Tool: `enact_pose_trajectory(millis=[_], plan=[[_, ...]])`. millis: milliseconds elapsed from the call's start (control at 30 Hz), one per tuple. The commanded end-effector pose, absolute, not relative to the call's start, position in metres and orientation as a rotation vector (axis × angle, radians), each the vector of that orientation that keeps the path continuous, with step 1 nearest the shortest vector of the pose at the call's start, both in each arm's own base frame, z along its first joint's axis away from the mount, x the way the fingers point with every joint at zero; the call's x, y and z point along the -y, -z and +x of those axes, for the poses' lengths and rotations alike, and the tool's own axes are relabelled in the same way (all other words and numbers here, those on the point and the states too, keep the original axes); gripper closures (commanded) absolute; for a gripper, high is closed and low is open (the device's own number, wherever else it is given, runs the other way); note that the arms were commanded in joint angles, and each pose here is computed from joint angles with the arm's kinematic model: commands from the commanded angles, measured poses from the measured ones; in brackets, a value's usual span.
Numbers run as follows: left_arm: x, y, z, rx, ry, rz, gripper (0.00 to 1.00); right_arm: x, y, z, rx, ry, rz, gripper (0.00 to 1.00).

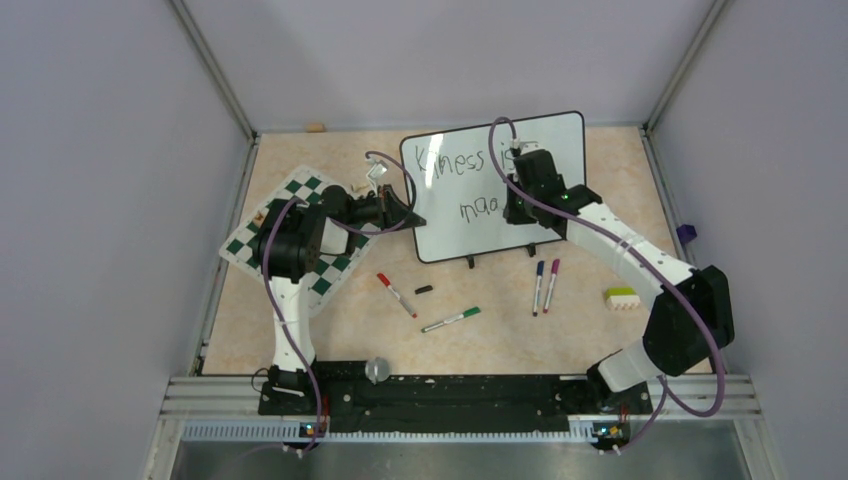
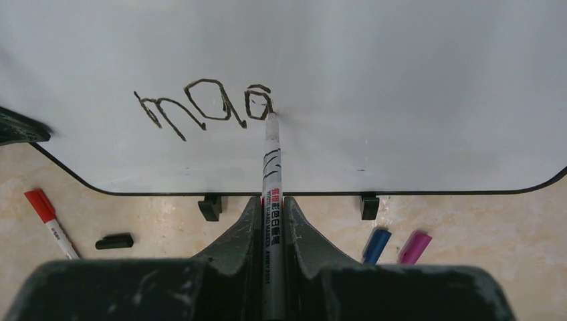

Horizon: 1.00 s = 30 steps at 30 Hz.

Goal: Write a sentence on the whiteboard

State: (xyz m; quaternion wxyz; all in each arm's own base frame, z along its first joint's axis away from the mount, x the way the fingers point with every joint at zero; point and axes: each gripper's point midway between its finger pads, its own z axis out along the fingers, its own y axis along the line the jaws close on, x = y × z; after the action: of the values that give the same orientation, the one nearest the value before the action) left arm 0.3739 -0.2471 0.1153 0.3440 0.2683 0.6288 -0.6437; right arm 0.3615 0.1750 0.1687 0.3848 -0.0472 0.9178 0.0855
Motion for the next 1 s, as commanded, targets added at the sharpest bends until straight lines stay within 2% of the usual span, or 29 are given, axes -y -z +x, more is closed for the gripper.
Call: enact_pose_trajectory(millis=[0,600,967], plan=[[0.247,-0.144,0.372,-1.421,1.538,0.889,1.00,-0.167,-0.166,0.364,-2.322,-0.210,-0.088,1.00],[0.247,-0.144,0.373,-1.423,1.540,0.888,1.00,-0.180,-0.162,0.362,-2.322,-0.290,-0.123,1.00],[0.247,-0.144,0.372,-1.424,1.541,0.889,1.00,-0.187,-0.200,0.359,-2.224,-0.411,-0.105,1.00]])
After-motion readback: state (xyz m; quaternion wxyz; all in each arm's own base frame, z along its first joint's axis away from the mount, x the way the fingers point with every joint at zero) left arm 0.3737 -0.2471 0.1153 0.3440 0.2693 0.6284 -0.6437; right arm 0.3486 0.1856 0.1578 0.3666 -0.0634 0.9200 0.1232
